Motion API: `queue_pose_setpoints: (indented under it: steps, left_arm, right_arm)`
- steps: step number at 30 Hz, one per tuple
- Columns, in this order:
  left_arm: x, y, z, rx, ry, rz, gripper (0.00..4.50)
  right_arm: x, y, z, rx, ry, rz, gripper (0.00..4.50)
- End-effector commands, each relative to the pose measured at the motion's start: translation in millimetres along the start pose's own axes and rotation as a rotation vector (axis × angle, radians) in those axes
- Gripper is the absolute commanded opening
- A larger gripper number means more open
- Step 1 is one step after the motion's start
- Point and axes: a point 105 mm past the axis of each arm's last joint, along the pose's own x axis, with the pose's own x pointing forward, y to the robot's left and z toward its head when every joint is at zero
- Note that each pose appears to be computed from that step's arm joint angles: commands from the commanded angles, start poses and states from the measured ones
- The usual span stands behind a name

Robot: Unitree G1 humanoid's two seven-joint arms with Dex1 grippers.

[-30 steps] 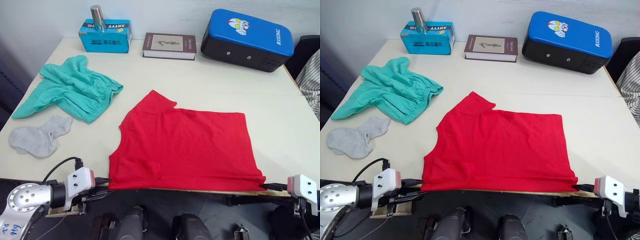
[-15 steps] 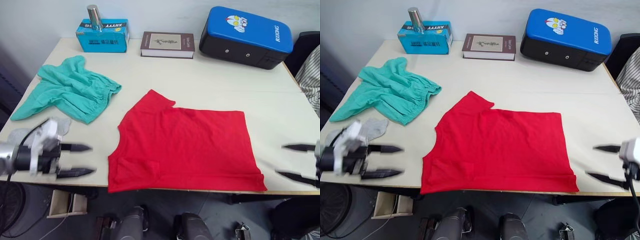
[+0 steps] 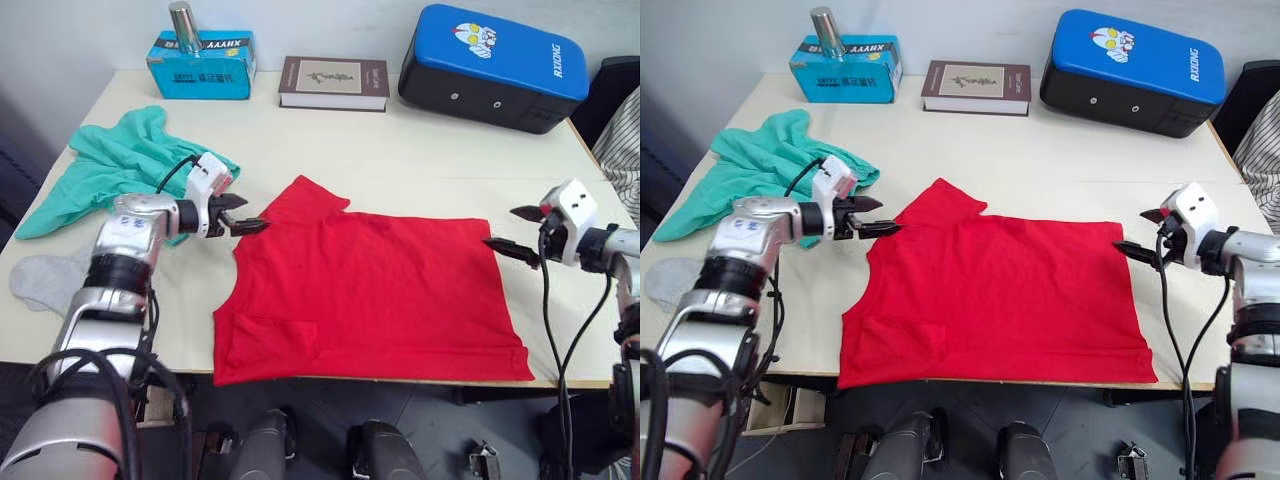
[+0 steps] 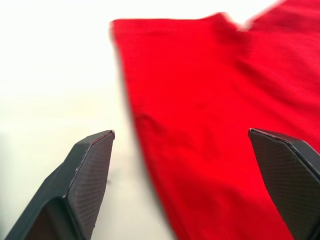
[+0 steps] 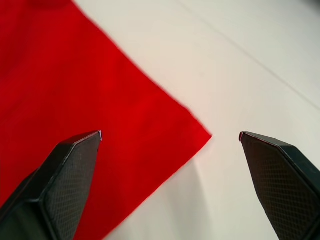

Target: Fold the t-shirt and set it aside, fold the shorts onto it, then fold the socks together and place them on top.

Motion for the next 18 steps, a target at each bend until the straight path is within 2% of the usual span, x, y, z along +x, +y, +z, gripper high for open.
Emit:
queue_pose_setpoints:
  steps: [1,3,5,8,12,17,18]
  left_arm:
    - [10,8,4,-0.034,-0.001,0.067,4.49]
    - [17,8,2,-0.024,0.022,0.084,4.49]
    - [24,8,4,-0.014,0.026,0.123,4.49]
    - [31,7,4,-0.041,0.033,0.148,4.49]
    - [40,-4,5,-0.089,0.019,0.1,4.49]
    - [46,-10,-3,-0.115,0.029,0.077,4.49]
    - [47,-11,-3,-0.126,0.026,0.07,4.31]
  right_arm:
    - [11,-6,-17,-0.011,0.146,-0.073,4.5]
    - [14,-9,-25,-0.04,0.214,-0.109,4.5]
    - [21,-12,-15,0.034,0.14,-0.149,4.5]
    - [26,-8,-21,0.085,0.16,-0.14,4.5]
    - [29,-10,-16,0.141,0.125,-0.156,4.5]
    - [38,0,-11,0.232,0.1,-0.09,4.5]
    - [40,3,-11,0.246,0.103,-0.076,4.5]
